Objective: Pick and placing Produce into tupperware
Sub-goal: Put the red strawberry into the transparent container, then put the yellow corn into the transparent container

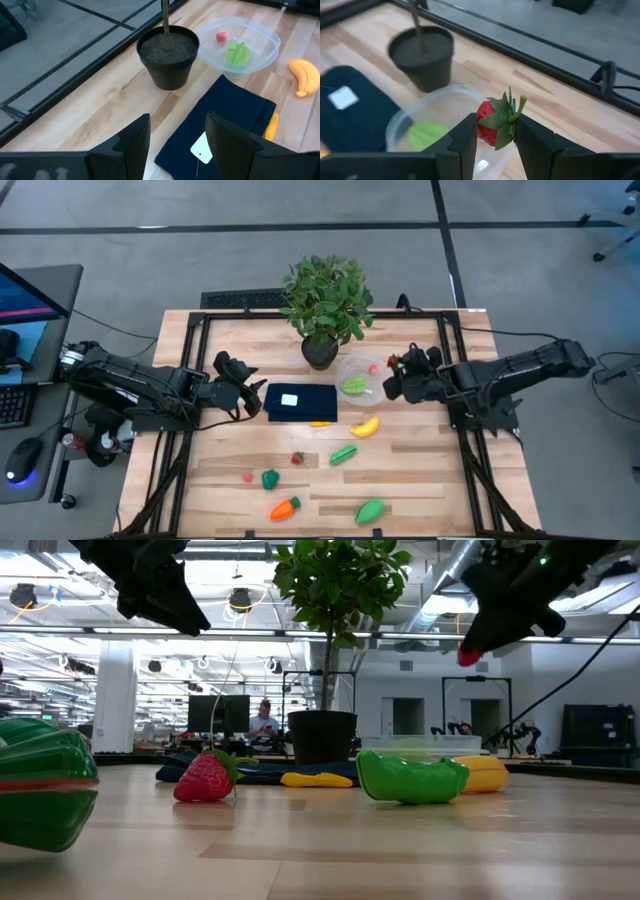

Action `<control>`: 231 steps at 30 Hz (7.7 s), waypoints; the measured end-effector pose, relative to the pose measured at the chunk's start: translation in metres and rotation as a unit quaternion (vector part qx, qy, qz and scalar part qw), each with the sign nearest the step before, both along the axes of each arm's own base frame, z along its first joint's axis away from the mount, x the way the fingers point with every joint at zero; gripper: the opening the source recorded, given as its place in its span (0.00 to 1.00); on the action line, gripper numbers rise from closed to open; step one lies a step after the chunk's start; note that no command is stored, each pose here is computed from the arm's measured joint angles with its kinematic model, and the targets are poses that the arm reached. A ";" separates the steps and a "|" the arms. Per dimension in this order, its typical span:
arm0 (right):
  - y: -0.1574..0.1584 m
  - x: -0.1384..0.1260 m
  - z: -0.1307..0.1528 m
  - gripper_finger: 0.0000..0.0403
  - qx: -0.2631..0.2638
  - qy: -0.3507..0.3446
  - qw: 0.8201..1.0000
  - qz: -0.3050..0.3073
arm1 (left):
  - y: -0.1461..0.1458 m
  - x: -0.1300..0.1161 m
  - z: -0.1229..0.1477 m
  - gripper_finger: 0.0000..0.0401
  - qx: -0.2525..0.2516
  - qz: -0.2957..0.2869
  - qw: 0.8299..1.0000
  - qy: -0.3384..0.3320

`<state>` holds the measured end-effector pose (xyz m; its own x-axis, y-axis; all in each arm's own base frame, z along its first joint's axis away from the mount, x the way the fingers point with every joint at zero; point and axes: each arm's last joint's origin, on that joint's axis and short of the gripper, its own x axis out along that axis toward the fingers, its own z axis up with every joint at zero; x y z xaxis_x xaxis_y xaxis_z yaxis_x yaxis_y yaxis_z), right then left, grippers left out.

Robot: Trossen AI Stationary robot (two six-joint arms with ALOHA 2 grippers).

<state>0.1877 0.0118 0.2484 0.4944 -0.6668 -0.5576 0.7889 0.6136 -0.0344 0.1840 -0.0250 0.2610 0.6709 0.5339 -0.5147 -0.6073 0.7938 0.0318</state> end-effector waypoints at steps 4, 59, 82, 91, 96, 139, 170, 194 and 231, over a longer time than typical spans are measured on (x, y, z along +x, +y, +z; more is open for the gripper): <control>-0.004 0.013 -0.011 0.30 -0.002 0.019 1.000 -0.014 | 0.000 0.000 0.000 0.45 -0.001 0.000 1.000 -0.003; -0.060 0.064 -0.074 0.38 0.153 0.086 0.984 -0.029 | 0.001 0.002 0.004 0.45 0.015 0.028 0.999 -0.030; -0.015 0.042 -0.025 0.44 0.146 0.046 0.977 0.148 | -0.004 0.004 0.001 0.45 -0.042 -0.051 0.998 -0.008; 0.023 0.007 0.001 0.45 0.140 0.040 0.958 0.247 | -0.005 0.004 0.001 0.45 -0.051 -0.064 0.997 -0.001; 0.043 -0.009 0.006 0.44 0.161 0.037 0.946 0.280 | -0.003 0.002 -0.001 0.45 -0.019 -0.054 0.998 0.016; 0.130 -0.121 -0.011 0.35 0.262 0.057 0.925 0.269 | -0.007 0.166 -0.111 0.45 -0.084 -0.342 0.928 0.123; 0.124 -0.121 -0.011 0.33 0.227 0.050 0.936 0.263 | -0.011 0.163 -0.133 0.35 -0.099 -0.312 0.929 0.174; 0.125 -0.120 -0.011 0.32 0.233 0.045 0.936 0.261 | -0.014 0.170 -0.142 0.35 -0.111 -0.294 0.937 0.153; 0.125 -0.120 -0.011 0.31 0.233 0.046 0.936 0.261 | -0.015 0.173 -0.140 0.07 -0.118 -0.300 0.937 0.134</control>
